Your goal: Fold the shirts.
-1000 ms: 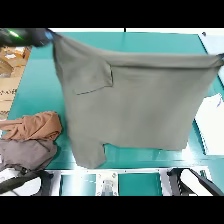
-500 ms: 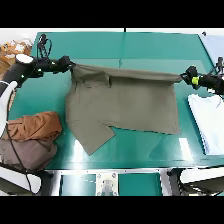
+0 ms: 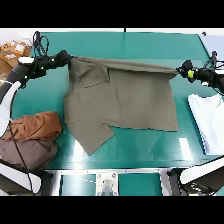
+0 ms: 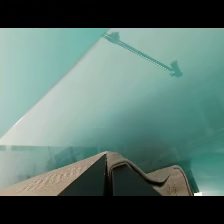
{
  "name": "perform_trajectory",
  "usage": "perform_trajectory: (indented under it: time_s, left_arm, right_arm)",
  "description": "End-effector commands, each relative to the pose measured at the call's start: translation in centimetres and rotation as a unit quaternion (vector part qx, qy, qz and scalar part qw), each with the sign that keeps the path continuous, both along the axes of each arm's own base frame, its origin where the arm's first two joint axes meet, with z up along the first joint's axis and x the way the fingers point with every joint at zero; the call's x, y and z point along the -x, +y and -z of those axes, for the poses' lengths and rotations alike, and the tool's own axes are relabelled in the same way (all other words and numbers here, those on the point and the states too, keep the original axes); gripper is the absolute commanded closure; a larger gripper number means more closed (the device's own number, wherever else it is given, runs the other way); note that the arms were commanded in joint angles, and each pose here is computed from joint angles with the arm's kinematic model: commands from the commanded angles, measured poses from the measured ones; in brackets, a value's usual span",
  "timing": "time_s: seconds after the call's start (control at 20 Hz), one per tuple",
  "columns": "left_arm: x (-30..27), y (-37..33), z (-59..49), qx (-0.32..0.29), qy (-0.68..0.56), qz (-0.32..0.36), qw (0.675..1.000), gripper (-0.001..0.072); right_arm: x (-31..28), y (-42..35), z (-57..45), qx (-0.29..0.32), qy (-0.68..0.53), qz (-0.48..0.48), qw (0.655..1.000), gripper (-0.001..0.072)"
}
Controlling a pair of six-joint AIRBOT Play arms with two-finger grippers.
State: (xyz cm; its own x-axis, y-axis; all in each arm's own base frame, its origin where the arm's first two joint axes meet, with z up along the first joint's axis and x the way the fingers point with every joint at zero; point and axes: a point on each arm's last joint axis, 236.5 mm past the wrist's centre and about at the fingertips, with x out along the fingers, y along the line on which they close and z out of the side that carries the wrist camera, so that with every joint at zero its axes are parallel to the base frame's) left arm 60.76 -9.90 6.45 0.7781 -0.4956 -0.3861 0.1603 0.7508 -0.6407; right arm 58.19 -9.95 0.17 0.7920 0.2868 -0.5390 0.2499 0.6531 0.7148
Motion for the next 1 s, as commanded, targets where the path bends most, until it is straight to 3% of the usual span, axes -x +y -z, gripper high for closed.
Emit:
perform_trajectory:
  time_s: [0.0,0.25,0.7,0.75,0.8,0.85,0.95]
  left_arm:
    - [1.0,-0.4,1.3,-0.034,0.012,0.032,0.999,0.0678]
    - [6.6,-0.1,7.9,-0.125,0.147,0.109,0.975,0.0678]
    - [12.6,-1.7,12.0,-0.097,0.249,0.171,0.948,0.0678]
    - [13.3,-2.0,11.9,-0.093,0.259,0.183,0.944,0.0675]
    - [14.2,-2.3,11.7,-0.088,0.269,0.197,0.939,0.0476]
    - [15.0,-2.4,11.3,-0.076,0.288,0.202,0.933,0.0256]
    - [17.2,-2.7,10.0,-0.058,0.329,0.234,0.913,0.0238]
  right_arm:
    - [0.1,1.0,0.6,0.006,0.012,-0.028,1.0,0.07]
    - [6.9,1.0,5.6,0.053,0.147,-0.116,0.981,0.0703]
    - [11.4,2.0,8.3,0.035,0.216,-0.133,0.967,0.0699]
    - [12.0,2.0,7.6,0.031,0.219,-0.139,0.965,0.0647]
    - [12.8,1.6,7.0,0.032,0.227,-0.145,0.963,0.0538]
    - [13.8,0.8,6.6,0.032,0.242,-0.139,0.96,0.0534]
    - [16.1,-1.8,6.1,0.037,0.281,-0.11,0.953,0.051]
